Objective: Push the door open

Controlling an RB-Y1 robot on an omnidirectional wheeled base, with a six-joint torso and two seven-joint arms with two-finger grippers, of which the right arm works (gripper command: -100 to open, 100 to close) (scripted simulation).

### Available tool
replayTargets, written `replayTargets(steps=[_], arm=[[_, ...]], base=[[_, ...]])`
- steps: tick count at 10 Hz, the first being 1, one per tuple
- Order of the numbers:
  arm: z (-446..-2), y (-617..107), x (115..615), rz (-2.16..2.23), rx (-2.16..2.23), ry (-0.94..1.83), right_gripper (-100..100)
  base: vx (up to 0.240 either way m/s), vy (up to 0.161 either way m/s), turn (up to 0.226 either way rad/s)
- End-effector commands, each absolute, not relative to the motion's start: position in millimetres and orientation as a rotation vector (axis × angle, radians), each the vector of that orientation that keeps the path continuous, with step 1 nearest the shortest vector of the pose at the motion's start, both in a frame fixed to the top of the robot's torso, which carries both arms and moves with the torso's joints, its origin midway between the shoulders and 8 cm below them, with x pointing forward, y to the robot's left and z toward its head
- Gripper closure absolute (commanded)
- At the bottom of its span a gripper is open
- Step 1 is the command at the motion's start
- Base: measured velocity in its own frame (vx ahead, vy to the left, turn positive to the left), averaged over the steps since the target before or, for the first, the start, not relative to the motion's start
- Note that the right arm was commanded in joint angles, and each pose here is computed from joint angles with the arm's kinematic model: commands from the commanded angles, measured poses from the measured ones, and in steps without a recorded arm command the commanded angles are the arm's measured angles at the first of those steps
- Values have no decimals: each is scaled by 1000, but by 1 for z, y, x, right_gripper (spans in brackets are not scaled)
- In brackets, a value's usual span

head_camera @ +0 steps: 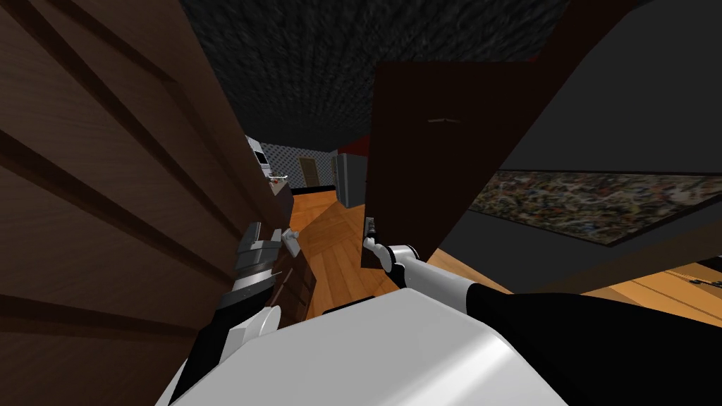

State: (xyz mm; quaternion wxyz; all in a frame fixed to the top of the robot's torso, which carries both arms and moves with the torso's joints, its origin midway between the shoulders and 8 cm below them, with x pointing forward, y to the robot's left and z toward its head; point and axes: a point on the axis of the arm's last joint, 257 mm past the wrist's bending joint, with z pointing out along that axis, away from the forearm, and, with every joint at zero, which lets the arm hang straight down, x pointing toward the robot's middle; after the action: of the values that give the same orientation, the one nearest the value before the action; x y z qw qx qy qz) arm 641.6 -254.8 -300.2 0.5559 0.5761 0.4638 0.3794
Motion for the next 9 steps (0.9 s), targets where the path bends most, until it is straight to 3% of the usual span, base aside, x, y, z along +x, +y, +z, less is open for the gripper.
replayTargets(steps=[1, 9], arm=[[-294, -273, 639, 876, 1355, 1047, 100], [-288, -295, 628, 850, 1356, 955, 100]], base=[[97, -23, 34], [124, -3, -1]])
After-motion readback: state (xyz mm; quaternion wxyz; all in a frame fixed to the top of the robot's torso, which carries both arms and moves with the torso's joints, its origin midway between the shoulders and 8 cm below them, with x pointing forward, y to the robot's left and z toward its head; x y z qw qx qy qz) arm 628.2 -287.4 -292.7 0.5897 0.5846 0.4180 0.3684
